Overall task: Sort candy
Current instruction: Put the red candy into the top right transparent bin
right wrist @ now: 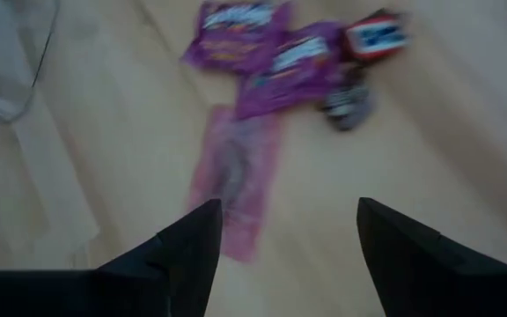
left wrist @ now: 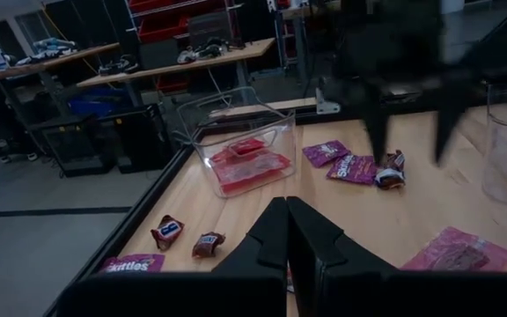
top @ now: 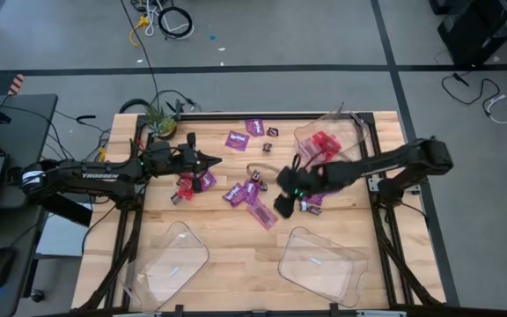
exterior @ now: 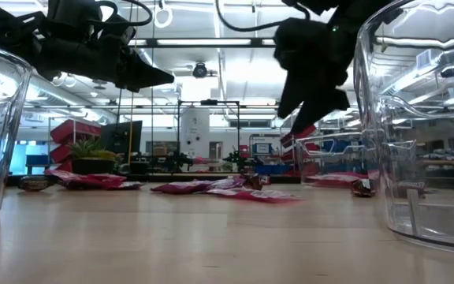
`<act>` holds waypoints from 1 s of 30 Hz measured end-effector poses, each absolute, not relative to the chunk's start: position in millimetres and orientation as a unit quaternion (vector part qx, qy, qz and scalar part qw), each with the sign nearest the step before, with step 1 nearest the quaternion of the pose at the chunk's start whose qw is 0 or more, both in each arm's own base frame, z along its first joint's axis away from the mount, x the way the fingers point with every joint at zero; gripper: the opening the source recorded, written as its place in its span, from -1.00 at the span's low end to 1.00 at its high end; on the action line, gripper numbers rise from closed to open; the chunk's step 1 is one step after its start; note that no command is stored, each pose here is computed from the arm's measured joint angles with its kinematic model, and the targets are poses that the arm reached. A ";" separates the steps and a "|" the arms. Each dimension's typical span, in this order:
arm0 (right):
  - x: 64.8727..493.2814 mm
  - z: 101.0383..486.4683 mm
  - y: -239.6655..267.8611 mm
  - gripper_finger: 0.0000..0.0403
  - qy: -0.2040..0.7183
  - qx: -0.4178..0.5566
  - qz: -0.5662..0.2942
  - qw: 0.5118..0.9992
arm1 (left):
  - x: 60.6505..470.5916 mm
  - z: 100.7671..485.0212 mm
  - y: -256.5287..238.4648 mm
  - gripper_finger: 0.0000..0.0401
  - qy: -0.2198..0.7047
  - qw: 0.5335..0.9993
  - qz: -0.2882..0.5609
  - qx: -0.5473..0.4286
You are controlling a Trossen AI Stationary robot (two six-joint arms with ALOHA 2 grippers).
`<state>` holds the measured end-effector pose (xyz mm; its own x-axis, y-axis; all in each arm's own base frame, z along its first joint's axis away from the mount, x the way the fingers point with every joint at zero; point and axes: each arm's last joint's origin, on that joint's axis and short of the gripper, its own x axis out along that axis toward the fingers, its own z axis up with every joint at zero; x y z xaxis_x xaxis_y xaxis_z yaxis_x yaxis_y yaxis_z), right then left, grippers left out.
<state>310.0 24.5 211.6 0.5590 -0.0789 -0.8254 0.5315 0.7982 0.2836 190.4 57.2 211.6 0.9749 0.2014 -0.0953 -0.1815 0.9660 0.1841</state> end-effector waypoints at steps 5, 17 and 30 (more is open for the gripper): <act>328.6 180.3 41.8 0.23 0.432 0.259 -0.189 0.843 | 190.3 211.5 57.2 -0.99 0.057 0.990 0.097 0.087; 373.7 152.8 55.2 0.23 0.472 0.198 -0.208 0.834 | 190.2 210.7 57.5 -0.99 0.062 0.989 0.101 0.086; 387.5 130.6 58.6 -0.13 0.528 0.154 -0.229 0.803 | 190.2 210.5 57.6 -0.99 0.063 0.989 0.103 0.086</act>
